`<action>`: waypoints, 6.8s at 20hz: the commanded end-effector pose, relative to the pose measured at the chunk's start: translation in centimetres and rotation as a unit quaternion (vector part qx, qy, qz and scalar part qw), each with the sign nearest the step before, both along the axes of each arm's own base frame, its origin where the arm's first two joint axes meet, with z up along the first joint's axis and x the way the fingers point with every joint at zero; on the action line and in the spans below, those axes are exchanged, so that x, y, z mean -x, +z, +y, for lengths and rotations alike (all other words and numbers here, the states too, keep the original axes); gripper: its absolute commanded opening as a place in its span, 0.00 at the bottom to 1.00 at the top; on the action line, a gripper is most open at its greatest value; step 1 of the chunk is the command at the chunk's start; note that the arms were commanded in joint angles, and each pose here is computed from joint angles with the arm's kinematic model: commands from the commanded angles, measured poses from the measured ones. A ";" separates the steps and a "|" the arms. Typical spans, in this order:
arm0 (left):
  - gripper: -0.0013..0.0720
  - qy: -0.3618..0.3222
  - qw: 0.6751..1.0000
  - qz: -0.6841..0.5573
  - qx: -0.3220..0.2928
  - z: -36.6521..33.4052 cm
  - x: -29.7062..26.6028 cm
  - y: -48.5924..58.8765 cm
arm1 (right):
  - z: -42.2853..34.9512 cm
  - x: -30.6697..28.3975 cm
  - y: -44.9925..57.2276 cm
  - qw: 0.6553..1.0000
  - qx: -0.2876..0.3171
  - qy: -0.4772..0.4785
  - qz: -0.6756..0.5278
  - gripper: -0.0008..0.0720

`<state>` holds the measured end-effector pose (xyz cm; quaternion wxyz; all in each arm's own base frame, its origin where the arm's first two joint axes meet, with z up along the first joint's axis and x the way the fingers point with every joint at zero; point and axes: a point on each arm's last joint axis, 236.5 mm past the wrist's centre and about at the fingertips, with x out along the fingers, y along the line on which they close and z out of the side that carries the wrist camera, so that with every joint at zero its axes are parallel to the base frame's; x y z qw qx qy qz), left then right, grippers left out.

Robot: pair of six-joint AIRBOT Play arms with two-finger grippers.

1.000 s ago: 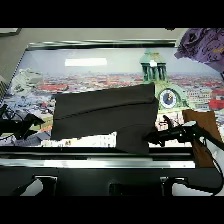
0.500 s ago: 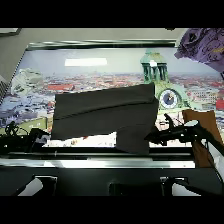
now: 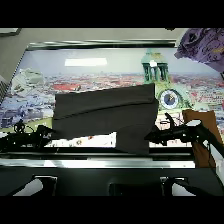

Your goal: Fold the clothes and pants, and hang the long-sleeved shirts on hangers.

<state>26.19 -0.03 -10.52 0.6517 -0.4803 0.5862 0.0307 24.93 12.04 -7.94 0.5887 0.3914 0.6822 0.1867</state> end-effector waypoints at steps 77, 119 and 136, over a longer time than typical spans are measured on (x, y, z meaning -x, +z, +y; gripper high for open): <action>0.86 -0.141 0.944 -0.175 -0.239 2.2 -19.2 13.6 | -13.6 -19.5 0.7 0.995 -0.003 -0.068 -0.072 0.95; 0.05 -0.337 0.920 -0.181 0.082 -47.1 -13.4 5.4 | -11.6 -13.1 21.2 0.960 0.214 -0.042 -0.174 0.06; 0.04 -0.364 0.909 -0.147 0.141 -52.7 -13.6 5.7 | -11.5 -14.8 26.7 0.945 0.214 -0.071 -0.236 0.06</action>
